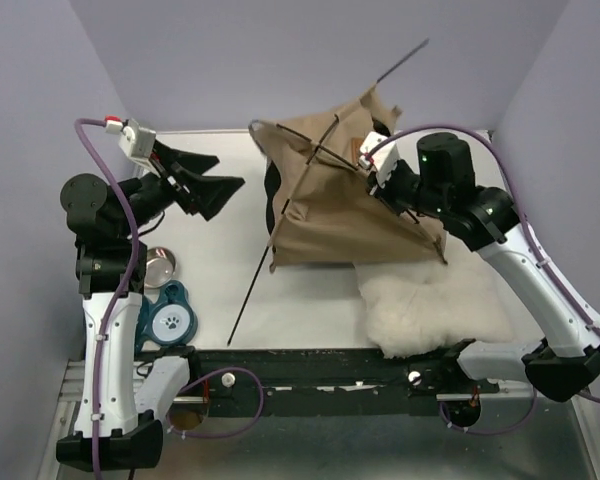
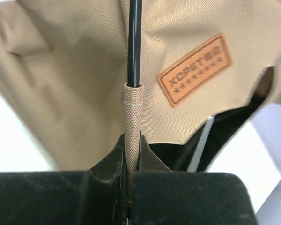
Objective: Set up the pet tent
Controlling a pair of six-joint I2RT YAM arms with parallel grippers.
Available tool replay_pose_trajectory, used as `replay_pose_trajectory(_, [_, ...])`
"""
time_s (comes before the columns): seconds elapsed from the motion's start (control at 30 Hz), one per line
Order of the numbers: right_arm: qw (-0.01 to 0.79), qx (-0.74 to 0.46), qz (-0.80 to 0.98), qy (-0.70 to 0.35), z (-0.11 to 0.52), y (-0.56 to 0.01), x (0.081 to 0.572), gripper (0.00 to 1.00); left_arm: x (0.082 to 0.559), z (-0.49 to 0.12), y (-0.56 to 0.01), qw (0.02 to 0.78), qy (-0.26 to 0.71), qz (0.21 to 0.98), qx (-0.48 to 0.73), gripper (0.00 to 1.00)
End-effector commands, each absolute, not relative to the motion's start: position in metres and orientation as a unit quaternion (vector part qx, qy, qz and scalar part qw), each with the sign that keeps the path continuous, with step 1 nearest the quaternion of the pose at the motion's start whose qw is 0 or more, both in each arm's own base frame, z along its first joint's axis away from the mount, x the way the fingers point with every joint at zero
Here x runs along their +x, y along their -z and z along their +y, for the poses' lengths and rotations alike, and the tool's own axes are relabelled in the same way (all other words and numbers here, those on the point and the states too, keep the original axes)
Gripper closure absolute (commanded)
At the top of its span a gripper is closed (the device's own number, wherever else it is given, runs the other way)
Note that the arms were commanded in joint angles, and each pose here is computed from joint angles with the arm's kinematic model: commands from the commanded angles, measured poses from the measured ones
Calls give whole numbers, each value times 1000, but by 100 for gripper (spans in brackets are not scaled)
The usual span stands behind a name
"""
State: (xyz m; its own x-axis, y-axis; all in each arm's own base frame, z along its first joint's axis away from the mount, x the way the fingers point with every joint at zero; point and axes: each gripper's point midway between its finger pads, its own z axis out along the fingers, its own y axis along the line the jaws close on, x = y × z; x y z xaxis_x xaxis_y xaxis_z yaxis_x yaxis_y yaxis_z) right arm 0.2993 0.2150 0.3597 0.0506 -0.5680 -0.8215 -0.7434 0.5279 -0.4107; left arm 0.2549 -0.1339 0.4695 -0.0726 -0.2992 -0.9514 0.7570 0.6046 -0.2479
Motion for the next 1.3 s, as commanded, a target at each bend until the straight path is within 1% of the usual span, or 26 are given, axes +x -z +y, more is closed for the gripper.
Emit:
replay_pose_trajectory(0.0, [482, -461, 730, -147, 211, -338, 293, 99, 205, -167, -429, 515, 520, 649, 209, 1])
replay_pose_trajectory(0.1, [441, -428, 746, -256, 211, -347, 283, 99, 195, -161, -388, 479, 493, 700, 194, 1])
replay_pose_trajectory(0.17, [422, -436, 736, -300, 211, -347, 274, 99, 183, -161, -364, 454, 485, 716, 213, 1])
replay_pose_trajectory(0.27, [416, -467, 711, -322, 217, -345, 268, 99, 164, -162, -338, 411, 495, 733, 221, 1])
replay_pose_trajectory(0.43, [441, -498, 671, -326, 216, -361, 297, 99, 128, -163, -305, 342, 514, 752, 231, 3])
replay_pose_trajectory(0.53, [447, -508, 659, -328, 206, -370, 315, 99, 106, -161, -281, 305, 515, 766, 233, 8])
replay_pose_trajectory(0.6, [444, -523, 648, -330, 201, -374, 318, 99, 98, -157, -264, 302, 497, 776, 244, 11])
replay_pose_trajectory(0.7, [437, -543, 636, -332, 199, -372, 315, 99, 86, -158, -257, 297, 503, 771, 254, 16])
replay_pose_trajectory(0.77, [431, -550, 636, -327, 198, -366, 317, 99, 78, -161, -260, 292, 520, 759, 262, 18])
replay_pose_trajectory(0.87, [435, -549, 645, -306, 194, -354, 331, 99, 72, -164, -266, 291, 535, 750, 259, 18])
replay_pose_trajectory(1.0, [467, -533, 650, -277, 193, -348, 355, 99, 57, -172, -280, 237, 606, 731, 205, 18])
replay_pose_trajectory(1.1, [475, -514, 657, -281, 196, -343, 370, 99, 53, -174, -272, 222, 620, 732, 173, 18])
replay_pose_trajectory(1.27, [476, -513, 649, -298, 204, -339, 380, 99, 51, -176, -271, 222, 640, 721, 145, 19])
